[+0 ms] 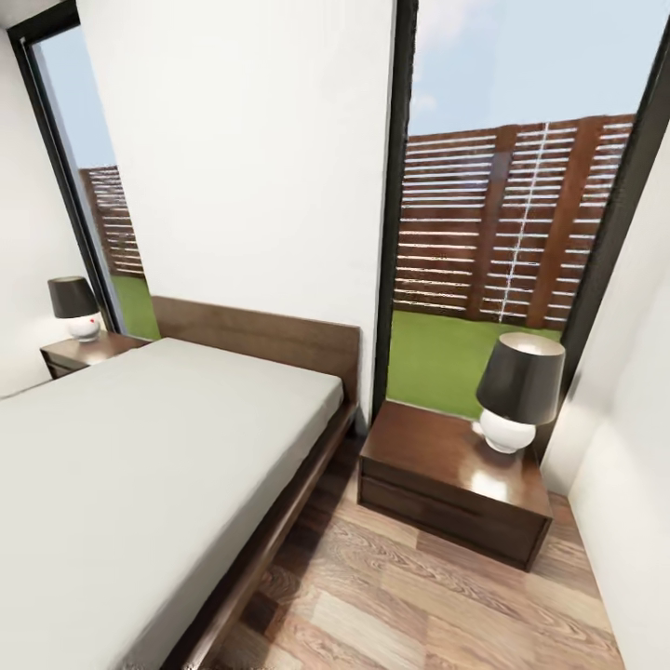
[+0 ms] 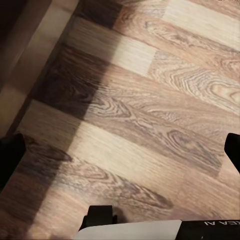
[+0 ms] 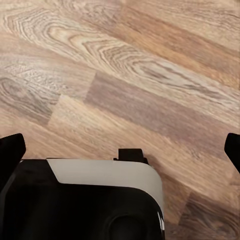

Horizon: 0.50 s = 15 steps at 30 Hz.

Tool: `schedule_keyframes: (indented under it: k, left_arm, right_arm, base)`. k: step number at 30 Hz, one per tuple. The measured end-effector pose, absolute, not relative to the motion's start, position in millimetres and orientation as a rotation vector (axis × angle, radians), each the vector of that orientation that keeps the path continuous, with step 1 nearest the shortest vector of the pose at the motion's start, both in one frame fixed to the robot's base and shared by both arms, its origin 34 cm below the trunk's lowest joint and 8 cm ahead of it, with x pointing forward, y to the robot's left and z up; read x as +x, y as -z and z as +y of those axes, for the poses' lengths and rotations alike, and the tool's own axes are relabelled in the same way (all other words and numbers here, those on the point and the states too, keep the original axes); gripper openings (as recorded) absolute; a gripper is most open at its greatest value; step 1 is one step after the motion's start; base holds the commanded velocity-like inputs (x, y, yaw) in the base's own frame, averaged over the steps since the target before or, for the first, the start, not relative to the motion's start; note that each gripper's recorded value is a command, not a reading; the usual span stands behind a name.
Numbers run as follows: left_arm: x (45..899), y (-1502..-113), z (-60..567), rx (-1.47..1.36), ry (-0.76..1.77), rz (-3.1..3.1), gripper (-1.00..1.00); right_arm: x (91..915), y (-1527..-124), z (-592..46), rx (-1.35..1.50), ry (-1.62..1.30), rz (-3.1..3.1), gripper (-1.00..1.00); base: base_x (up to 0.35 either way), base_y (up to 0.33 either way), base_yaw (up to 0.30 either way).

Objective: In the bedroom, move the book from the bed onto either nightstand, and place the two sandals side by side next to the bed.

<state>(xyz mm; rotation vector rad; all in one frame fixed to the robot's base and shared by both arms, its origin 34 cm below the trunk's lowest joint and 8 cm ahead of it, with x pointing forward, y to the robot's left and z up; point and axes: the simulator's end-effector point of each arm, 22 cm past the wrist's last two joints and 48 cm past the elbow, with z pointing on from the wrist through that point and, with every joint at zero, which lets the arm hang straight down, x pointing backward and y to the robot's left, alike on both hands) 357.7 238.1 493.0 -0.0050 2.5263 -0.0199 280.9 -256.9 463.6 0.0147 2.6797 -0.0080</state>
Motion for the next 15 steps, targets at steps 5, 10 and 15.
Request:
schedule_keyframes:
  k: [5,10,15]
  left_arm:
    - [357.7,-493.0,238.1,-0.005,0.02,2.526,1.0]
    - [357.7,-493.0,238.1,-0.005,0.02,2.526,1.0]
    - [357.7,-492.9,238.1,-0.005,0.02,2.526,1.0]
  right_arm:
    - [281.3,-463.7,-256.9,0.015,0.008,2.679,1.0]
    - [281.4,-463.7,-256.9,0.015,0.008,2.679,1.0]
    - [281.3,-463.7,-256.8,0.015,0.008,2.679,1.0]
  base:
    - [0.0,0.0,0.294]
    - [0.0,0.0,0.294]
    - [0.0,0.0,0.294]
